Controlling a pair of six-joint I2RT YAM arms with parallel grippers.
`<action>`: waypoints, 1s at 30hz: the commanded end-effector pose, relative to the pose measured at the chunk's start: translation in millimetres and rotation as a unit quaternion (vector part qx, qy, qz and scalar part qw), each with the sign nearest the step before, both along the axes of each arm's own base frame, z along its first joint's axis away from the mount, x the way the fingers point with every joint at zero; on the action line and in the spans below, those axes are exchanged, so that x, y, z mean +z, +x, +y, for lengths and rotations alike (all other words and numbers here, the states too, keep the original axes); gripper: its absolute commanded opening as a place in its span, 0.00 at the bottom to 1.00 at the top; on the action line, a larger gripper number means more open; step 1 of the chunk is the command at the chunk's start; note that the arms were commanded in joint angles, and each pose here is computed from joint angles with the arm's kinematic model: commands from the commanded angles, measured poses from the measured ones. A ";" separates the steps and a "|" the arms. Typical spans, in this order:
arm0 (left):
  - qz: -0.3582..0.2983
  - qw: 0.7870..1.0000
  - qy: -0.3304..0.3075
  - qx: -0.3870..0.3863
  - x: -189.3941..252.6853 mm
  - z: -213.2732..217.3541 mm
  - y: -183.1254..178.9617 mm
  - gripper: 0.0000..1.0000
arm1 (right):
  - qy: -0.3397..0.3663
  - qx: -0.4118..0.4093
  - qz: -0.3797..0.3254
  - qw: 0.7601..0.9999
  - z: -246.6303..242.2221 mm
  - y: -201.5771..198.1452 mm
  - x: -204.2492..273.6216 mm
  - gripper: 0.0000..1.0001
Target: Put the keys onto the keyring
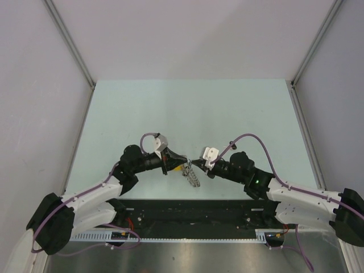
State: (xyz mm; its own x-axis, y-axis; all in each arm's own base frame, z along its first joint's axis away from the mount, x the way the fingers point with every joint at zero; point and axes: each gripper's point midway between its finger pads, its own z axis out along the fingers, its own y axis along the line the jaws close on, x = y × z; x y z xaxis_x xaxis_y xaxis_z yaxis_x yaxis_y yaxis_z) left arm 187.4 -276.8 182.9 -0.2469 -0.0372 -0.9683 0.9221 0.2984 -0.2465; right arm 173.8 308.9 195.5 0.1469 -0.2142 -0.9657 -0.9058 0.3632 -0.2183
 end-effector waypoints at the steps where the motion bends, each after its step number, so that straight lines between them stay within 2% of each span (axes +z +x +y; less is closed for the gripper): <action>1: -0.060 0.992 -0.102 0.035 54.9 1.9 11.4 0.00 | 0.042 0.039 0.005 0.998 10.4 -13.2 12.0 0.00; 12: -0.069 0.989 -0.127 0.034 58.8 4.5 7.2 0.00 | 0.047 0.078 0.017 0.996 22.3 -19.3 3.6 0.00; 23: -0.052 0.990 -0.115 0.066 43.0 11.0 13.3 0.00 | 0.028 0.038 -0.009 0.999 7.1 4.1 12.8 0.00; 26: -0.056 0.989 -0.104 0.088 46.7 13.2 22.2 0.06 | 0.026 0.035 -0.005 0.999 6.1 7.1 11.0 0.00; 30: -0.051 0.990 -0.076 0.109 39.9 17.4 29.1 0.24 | 0.026 0.030 -0.005 0.999 5.6 10.5 14.6 0.00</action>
State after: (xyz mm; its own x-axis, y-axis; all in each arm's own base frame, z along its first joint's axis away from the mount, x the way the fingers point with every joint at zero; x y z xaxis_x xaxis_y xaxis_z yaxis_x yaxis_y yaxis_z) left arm 198.0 -266.0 193.0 -0.2160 -0.1941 -0.9569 0.8826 0.3803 -0.2763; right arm 180.9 311.9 189.4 0.1348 -0.1825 -0.9739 -0.9283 0.3206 -0.1886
